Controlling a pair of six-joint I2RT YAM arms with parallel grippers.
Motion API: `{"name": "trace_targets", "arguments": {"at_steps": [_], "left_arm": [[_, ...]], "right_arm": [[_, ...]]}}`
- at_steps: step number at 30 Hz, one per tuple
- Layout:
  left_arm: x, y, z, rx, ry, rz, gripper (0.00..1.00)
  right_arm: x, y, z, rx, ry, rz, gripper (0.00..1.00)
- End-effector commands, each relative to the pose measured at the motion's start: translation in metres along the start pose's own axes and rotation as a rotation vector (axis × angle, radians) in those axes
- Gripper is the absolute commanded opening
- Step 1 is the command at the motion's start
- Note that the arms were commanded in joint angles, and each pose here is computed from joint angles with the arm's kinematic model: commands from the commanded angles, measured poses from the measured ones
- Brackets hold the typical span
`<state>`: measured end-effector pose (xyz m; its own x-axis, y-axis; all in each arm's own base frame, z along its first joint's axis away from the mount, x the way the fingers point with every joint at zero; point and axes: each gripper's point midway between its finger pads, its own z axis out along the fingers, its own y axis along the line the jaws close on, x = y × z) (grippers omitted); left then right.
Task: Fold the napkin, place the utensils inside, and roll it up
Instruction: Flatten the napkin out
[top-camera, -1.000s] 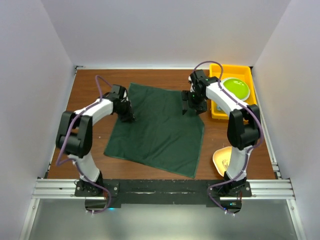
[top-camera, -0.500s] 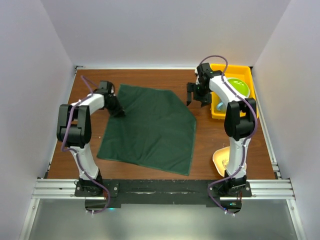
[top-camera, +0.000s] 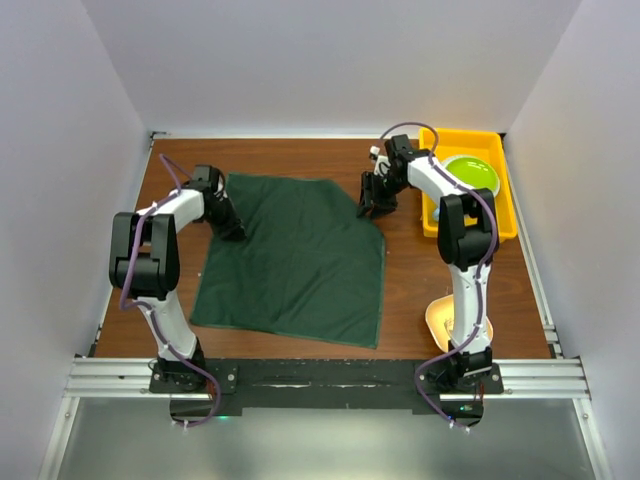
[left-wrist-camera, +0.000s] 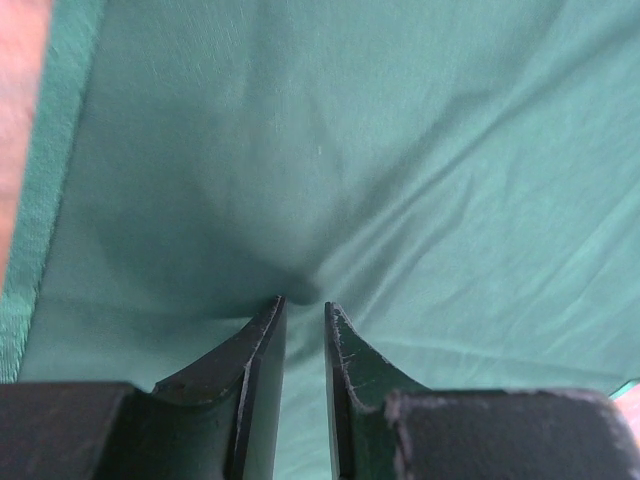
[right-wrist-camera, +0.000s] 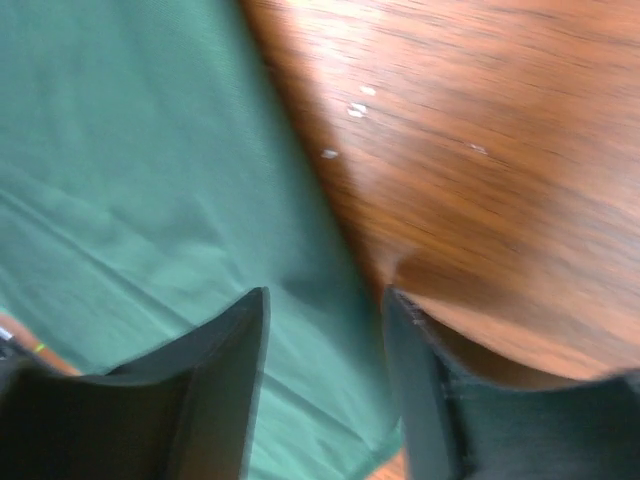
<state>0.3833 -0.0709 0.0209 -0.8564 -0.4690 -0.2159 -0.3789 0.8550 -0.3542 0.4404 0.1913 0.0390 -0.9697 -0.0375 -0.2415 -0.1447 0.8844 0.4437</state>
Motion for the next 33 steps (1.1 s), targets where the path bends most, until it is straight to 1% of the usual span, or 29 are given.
{"name": "trace_targets", "arguments": {"at_steps": [1, 2, 4, 5, 6, 7, 8, 9, 11, 12, 14, 15, 16, 18, 19, 20, 21, 22, 25, 26, 27, 28, 29, 33], "left_arm": [[0.01, -0.001, -0.017, 0.001, 0.007, 0.04, 0.27], [0.01, -0.001, -0.017, 0.001, 0.007, 0.039, 0.27], [0.008, -0.003, -0.019, 0.004, -0.003, 0.038, 0.27], [0.007, -0.003, -0.021, 0.005, -0.007, 0.036, 0.27], [0.005, -0.005, -0.022, 0.009, -0.016, 0.039, 0.27], [0.004, -0.006, -0.024, 0.01, -0.021, 0.04, 0.27], [0.003, -0.006, -0.024, 0.012, -0.023, 0.041, 0.27], [0.002, -0.007, -0.025, 0.012, -0.027, 0.04, 0.27], [0.004, -0.007, -0.023, 0.013, -0.022, 0.041, 0.27], [0.004, -0.007, -0.023, 0.013, -0.021, 0.039, 0.27], [0.005, -0.006, -0.023, 0.009, -0.015, 0.042, 0.27], [0.006, -0.006, -0.023, 0.01, -0.015, 0.044, 0.27], [0.006, -0.006, -0.024, 0.01, -0.015, 0.045, 0.27], [0.008, -0.006, -0.025, 0.011, -0.01, 0.049, 0.28], [0.009, -0.006, -0.024, 0.009, -0.006, 0.051, 0.28], [0.01, -0.007, -0.024, 0.011, -0.004, 0.055, 0.28], [0.01, -0.009, -0.025, 0.014, -0.004, 0.057, 0.28], [0.01, -0.01, -0.027, 0.02, -0.004, 0.059, 0.28], [0.013, -0.013, -0.029, 0.022, -0.005, 0.073, 0.28], [0.015, -0.015, -0.029, 0.027, -0.005, 0.079, 0.29], [0.017, -0.014, -0.028, 0.026, 0.004, 0.08, 0.29], [0.019, -0.014, -0.027, 0.028, 0.01, 0.081, 0.29], [0.021, -0.013, -0.026, 0.027, 0.015, 0.083, 0.29], [0.024, -0.013, -0.025, 0.03, 0.02, 0.09, 0.29]], "right_arm": [[-0.006, 0.052, -0.002, -0.175, -0.029, -0.072, 0.39], [-0.001, 0.066, -0.006, -0.21, -0.017, -0.082, 0.33], [0.019, 0.094, -0.008, -0.204, 0.028, -0.112, 0.22], [0.023, 0.109, -0.021, -0.193, 0.011, -0.147, 0.2], [0.037, 0.125, -0.019, -0.121, 0.008, -0.204, 0.2], [0.049, 0.136, -0.022, -0.088, 0.012, -0.261, 0.21], [0.061, 0.15, -0.024, -0.072, 0.016, -0.32, 0.32], [0.091, 0.178, -0.021, -0.083, 0.053, -0.405, 0.36], [0.122, 0.191, -0.017, -0.109, 0.134, -0.448, 0.45], [0.129, 0.191, -0.02, -0.118, 0.148, -0.436, 0.51], [0.117, 0.194, -0.028, -0.148, 0.085, -0.412, 0.6], [0.107, 0.185, -0.035, -0.147, 0.046, -0.381, 0.71], [0.092, 0.178, -0.032, -0.138, -0.005, -0.341, 0.75], [0.069, 0.156, -0.03, -0.123, -0.032, -0.255, 0.77], [0.068, 0.145, -0.016, -0.1, 0.003, -0.211, 0.78], [0.065, 0.135, -0.009, -0.07, 0.019, -0.192, 0.78], [0.049, 0.137, -0.011, -0.066, -0.006, -0.191, 0.78], [0.047, 0.128, 0.0, -0.043, 0.01, -0.177, 0.78], [0.025, 0.126, 0.009, -0.029, -0.041, -0.183, 0.78], [0.019, 0.125, 0.015, -0.019, -0.046, -0.193, 0.75], [0.017, 0.121, 0.018, 0.001, -0.039, -0.205, 0.7], [0.015, 0.119, 0.02, 0.011, -0.043, -0.226, 0.6], [0.013, 0.118, 0.022, 0.012, -0.048, -0.232, 0.54], [0.002, 0.115, 0.023, 0.033, -0.091, -0.256, 0.46]]}}
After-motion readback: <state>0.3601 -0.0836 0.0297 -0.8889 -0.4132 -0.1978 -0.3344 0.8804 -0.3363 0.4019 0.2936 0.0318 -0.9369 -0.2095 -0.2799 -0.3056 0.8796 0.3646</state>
